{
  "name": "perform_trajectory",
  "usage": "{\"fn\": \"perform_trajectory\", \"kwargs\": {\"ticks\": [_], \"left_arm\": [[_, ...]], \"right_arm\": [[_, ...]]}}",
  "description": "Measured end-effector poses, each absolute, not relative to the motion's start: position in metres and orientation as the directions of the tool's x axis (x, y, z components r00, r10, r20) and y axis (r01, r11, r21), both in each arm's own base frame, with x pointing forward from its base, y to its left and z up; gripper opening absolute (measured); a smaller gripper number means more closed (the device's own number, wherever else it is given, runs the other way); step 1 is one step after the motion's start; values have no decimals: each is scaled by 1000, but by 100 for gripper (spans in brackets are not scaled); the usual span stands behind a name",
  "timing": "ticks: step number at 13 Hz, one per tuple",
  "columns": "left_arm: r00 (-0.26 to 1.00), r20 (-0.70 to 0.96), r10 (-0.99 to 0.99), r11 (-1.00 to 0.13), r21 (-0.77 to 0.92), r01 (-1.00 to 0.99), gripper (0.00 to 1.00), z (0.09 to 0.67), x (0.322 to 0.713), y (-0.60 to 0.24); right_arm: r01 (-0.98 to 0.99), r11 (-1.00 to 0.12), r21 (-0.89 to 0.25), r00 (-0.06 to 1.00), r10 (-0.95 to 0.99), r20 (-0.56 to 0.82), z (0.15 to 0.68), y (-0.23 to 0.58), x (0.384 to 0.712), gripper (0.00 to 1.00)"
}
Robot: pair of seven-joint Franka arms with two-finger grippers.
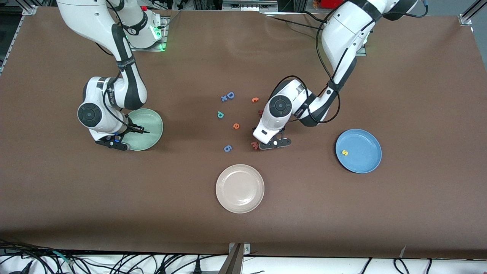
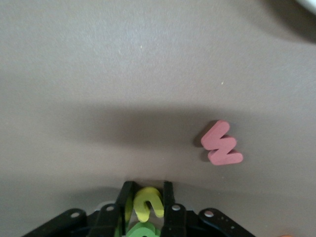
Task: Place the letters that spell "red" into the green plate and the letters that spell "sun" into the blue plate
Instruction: 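Carry the yellow u toward the blue plate while the right gripper grasps p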
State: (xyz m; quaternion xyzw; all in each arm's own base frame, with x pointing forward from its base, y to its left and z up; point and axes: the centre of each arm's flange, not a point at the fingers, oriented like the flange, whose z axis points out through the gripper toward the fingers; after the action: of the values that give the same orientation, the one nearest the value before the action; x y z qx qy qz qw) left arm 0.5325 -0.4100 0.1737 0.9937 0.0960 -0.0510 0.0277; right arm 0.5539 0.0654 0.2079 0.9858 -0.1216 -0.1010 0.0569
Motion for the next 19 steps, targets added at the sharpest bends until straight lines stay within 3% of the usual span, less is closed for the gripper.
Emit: {"fn": "perform_trajectory", "kwargs": {"ticks": [2,3,6,11,19], "left_arm": [[976,-106,193,-979,45,198,27,174,534,-409],[975,-105,197,-978,42,203,27,174,536,-406],[969,-104,223,-974,21,226,27,186,551,-391],[980,-145,135,-991,-37,131,27,242,586,-348],[968,-237,-84,-993,-56,-100,27,242,639,-201]], "right_arm": [[-254,-959,124,937,-276,-215,228,77,558,82],[-274,-954,119,927,-295,-230,247,92,560,85],[-345,-933,108,906,-360,-220,291,154,560,85],[-513,-856,59,831,-513,-216,296,292,524,85],[-601,-799,16,793,-598,-112,205,407,467,85]]}}
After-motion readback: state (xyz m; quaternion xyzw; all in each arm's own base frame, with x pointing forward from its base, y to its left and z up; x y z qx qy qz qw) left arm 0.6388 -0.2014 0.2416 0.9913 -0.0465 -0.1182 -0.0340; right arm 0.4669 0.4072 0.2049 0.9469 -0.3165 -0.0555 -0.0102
